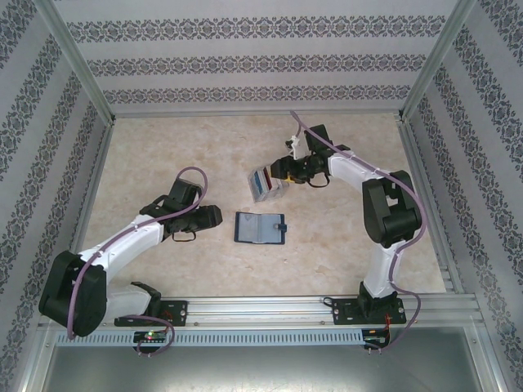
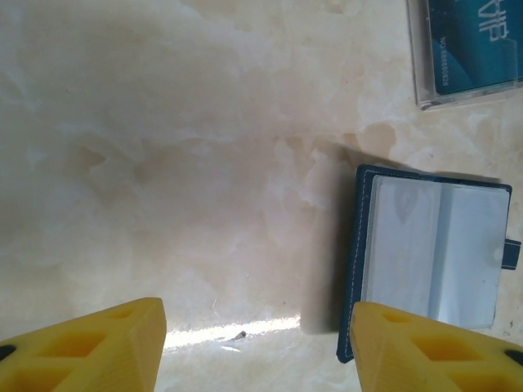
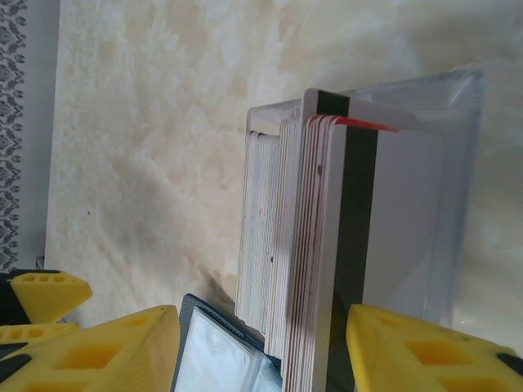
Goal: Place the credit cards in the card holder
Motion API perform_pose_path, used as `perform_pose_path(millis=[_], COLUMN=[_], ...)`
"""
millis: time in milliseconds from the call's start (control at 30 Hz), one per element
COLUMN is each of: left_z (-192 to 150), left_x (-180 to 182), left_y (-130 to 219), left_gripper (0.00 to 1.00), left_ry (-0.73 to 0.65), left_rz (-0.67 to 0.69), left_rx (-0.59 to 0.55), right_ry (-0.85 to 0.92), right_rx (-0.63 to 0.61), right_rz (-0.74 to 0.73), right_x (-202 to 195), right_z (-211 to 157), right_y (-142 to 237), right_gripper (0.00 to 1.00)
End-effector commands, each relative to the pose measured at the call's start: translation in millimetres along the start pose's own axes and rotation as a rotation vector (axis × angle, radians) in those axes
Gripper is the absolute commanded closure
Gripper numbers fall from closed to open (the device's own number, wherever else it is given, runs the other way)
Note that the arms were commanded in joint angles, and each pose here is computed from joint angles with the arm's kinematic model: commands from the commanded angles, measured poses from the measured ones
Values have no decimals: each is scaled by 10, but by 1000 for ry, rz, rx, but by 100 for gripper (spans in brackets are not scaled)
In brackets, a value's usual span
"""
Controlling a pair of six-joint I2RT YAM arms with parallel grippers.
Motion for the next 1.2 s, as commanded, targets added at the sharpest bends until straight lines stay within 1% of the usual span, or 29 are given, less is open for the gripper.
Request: perform_pose_path(millis=[0, 200, 333, 600, 667, 733, 967, 1167], left_z=[7, 5, 6, 3, 4, 4, 14, 10], left_x=[-4, -17, -22, -28, -30, -36, -53, -79], left_y=[-38, -44, -34, -67, -82, -75, -72, -102], left_gripper=[38, 38, 38, 39, 39, 39, 39, 39], left_ry=[23, 27, 27, 33, 31, 28, 28, 33], left_rz=[-26, -33, -27, -40, -44, -34, -40, -56], left_rx=[1, 7, 13, 16, 16, 23, 26, 35], right_ry=[12, 9, 18, 28, 32, 14, 22, 49], right_rx=[30, 39, 18, 5, 6, 11, 7, -19], right_rz=[15, 10, 39, 83, 72, 48, 15, -54], right_x=[42, 59, 141, 251, 243, 203, 203, 202], right_z=[-10, -1, 44, 64, 57, 45, 32, 13], right_y=[-86, -102, -58, -29, -34, -40, -5, 110], right_gripper=[43, 46, 55, 65, 70, 78, 95, 97])
Point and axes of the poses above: each hand's point on the last joint's axis, 136 mm out from that joint toward the fingers, its own y axis back along the fingers, its own x axis along the line the jaws close on, z = x × y, the point moved 4 cm from there along y, back along the fingers, and after that the axes turned 12 degrees about y, right-handed, at the moved point
